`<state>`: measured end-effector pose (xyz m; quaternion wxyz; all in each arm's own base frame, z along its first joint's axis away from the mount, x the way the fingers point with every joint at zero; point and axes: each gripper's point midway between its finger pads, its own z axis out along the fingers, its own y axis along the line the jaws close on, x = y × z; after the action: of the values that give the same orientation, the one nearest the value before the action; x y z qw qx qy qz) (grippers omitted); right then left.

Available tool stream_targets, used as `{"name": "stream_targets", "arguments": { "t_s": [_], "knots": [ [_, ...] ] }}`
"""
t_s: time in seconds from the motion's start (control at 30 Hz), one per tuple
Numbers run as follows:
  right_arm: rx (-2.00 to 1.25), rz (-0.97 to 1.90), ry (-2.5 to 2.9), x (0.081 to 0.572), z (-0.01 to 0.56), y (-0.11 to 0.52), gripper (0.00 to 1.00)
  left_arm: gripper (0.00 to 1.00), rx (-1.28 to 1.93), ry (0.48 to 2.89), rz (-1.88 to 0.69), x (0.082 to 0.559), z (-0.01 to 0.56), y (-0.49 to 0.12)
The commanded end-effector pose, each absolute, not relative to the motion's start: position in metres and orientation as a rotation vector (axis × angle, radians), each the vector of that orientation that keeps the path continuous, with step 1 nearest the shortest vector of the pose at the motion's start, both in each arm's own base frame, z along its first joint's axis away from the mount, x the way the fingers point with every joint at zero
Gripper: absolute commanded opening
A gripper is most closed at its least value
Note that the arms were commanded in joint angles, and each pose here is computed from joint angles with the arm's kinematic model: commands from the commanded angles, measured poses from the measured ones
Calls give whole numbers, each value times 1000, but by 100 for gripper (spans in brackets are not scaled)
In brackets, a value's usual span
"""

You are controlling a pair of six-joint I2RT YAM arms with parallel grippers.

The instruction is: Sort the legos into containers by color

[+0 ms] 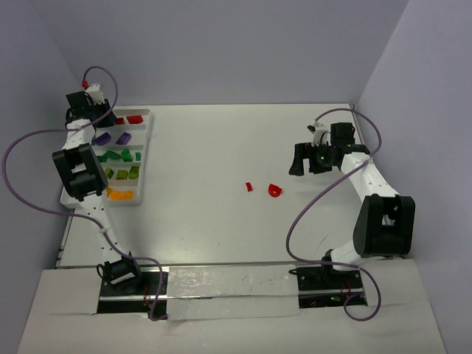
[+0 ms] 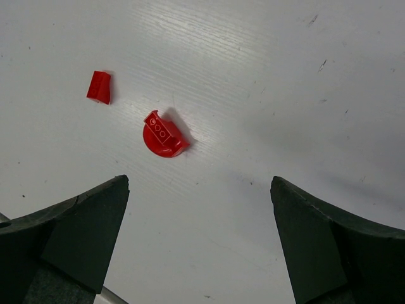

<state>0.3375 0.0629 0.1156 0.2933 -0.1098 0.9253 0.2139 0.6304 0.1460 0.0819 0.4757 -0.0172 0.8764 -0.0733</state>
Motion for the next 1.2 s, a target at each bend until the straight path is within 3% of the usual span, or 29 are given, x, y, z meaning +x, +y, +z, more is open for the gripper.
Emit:
{"name": "stream_targets", "arguments": {
  "t_s": [0.0,0.53,0.6,0.67,0.73,0.8,0.97,1.13,1.17],
  "knots": [
    [-305,554,2414,352,129,64,100,25,-35,2022,-88,653,119,165],
    [-293,548,2430,354,128,63,100,37,-32,2016,-16,660,108,180],
    [-291,549,2431,354,127,63,100,42,-35,2019,-12,658,107,182],
    [-294,550,2431,354,127,63,100,57,-37,2014,-2,658,112,184],
    [-296,551,2430,354,127,63,100,62,-36,2010,4,657,115,185],
    [-294,556,2428,354,128,64,100,67,-32,1986,2,657,131,186],
    [-297,562,2423,354,129,65,100,68,3,1908,-54,657,184,173],
    [-295,569,2411,355,134,67,100,66,164,1794,-144,635,271,112],
    [-294,569,2409,355,134,67,100,66,178,1811,-171,631,266,103]
  ]
}}
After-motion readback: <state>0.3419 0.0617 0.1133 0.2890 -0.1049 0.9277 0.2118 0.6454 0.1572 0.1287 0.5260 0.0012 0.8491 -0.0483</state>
